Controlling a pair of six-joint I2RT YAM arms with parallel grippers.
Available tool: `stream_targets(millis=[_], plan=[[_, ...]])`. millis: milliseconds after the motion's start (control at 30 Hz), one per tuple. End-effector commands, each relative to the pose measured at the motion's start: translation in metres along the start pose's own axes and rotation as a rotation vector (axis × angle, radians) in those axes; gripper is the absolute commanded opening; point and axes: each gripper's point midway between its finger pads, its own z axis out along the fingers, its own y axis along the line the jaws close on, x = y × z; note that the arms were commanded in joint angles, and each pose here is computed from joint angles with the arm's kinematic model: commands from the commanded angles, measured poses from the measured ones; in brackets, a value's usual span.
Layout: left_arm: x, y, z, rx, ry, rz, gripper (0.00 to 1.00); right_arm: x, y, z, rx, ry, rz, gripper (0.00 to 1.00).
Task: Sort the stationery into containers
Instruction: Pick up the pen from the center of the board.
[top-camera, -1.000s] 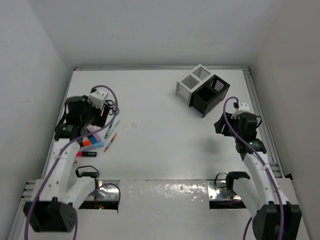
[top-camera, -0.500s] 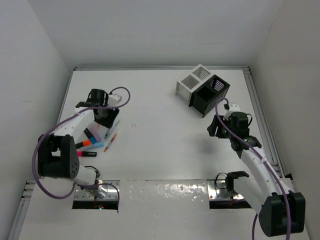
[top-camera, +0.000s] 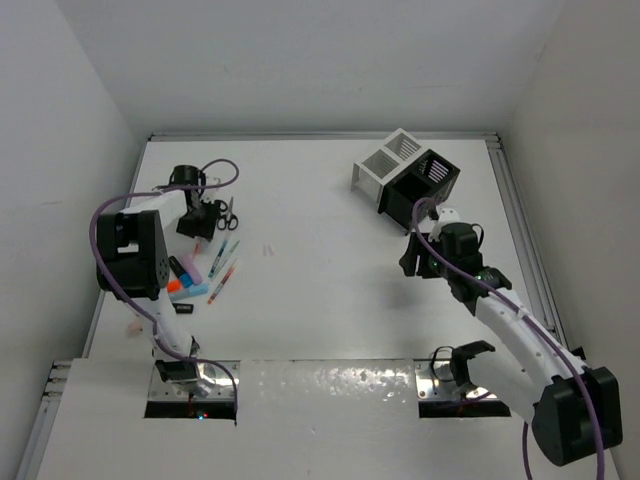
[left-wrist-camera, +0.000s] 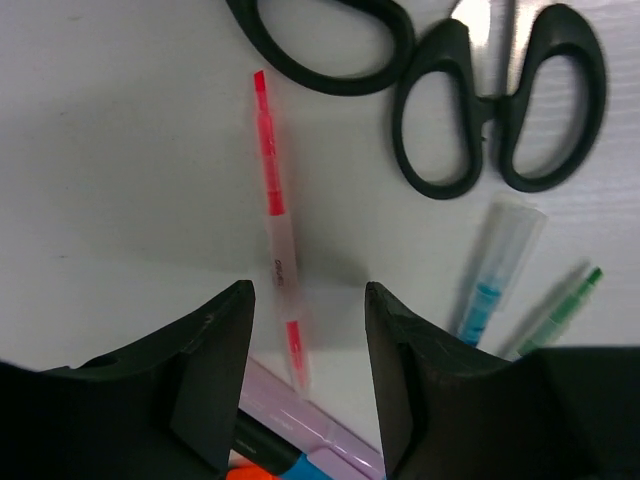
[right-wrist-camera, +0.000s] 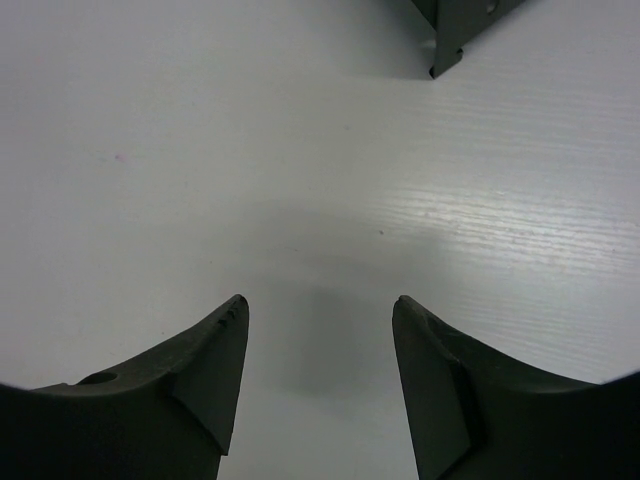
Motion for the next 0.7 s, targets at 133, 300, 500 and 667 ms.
stream_targets(millis=[133,300,500,667], plan=[[-0.018,0.029,0.014,-0.085,-0.039,-0.068,0.46,-0.031,0.026,-0.006,-0.022,-0.058,-0.078,0.59],[-0.005,0.031,0.028,-0.083,0.003,-0.088,0.36,-0.042,0.045,-0.009,-0.054,-0.070,-0.115,0.59],[0.004,0.019,0.032,-0.013,0.036,-0.099,0.00,-0.054,0.072,0.000,-0.049,-0.035,-0.218,0.59],[-0.009,0.021,0.018,-0.007,-0.003,-0.130,0.00,-0.071,0.119,0.017,-0.107,-0.002,-0.269,0.59]])
